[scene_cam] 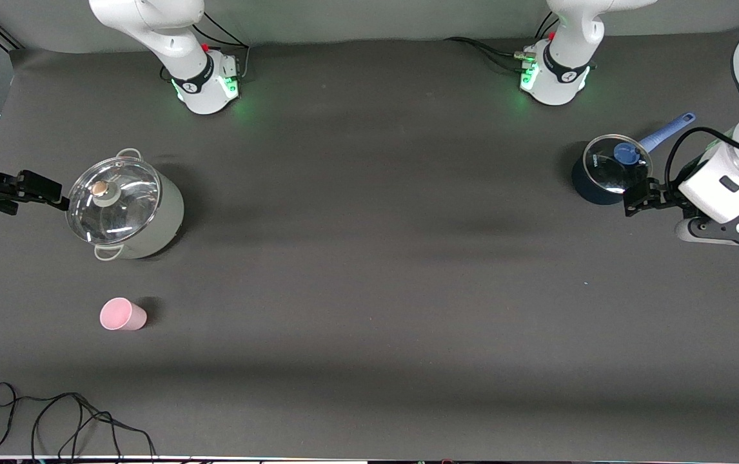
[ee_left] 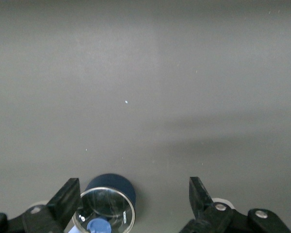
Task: Transfer pink cup from left to right arm
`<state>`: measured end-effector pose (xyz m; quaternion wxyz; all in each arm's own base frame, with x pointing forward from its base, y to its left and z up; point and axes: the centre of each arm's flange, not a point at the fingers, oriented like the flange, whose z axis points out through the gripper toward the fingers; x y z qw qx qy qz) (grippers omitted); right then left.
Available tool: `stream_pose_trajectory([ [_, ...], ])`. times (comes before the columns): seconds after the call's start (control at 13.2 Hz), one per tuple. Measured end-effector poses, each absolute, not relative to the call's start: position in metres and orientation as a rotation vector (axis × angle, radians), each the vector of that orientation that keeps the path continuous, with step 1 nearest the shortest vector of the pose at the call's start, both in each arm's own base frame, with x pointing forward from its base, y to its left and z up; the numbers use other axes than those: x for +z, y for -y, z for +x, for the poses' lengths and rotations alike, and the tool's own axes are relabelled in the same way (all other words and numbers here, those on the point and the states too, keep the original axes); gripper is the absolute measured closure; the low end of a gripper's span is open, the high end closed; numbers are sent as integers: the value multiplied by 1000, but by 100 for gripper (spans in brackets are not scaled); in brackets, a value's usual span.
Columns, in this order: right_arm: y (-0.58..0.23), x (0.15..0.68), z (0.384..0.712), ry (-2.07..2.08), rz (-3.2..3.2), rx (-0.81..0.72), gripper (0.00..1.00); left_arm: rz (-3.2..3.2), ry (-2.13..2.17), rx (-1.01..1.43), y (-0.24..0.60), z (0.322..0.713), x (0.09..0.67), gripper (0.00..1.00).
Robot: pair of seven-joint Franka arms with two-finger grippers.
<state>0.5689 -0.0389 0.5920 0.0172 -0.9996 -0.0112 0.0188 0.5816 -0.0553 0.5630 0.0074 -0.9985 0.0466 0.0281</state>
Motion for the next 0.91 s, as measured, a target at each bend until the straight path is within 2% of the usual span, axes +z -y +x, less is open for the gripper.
stream_pose_trajectory([
  [0.91,39,592,569,35,-3106,59,0,-3121,-142,118,54,581,559,0],
])
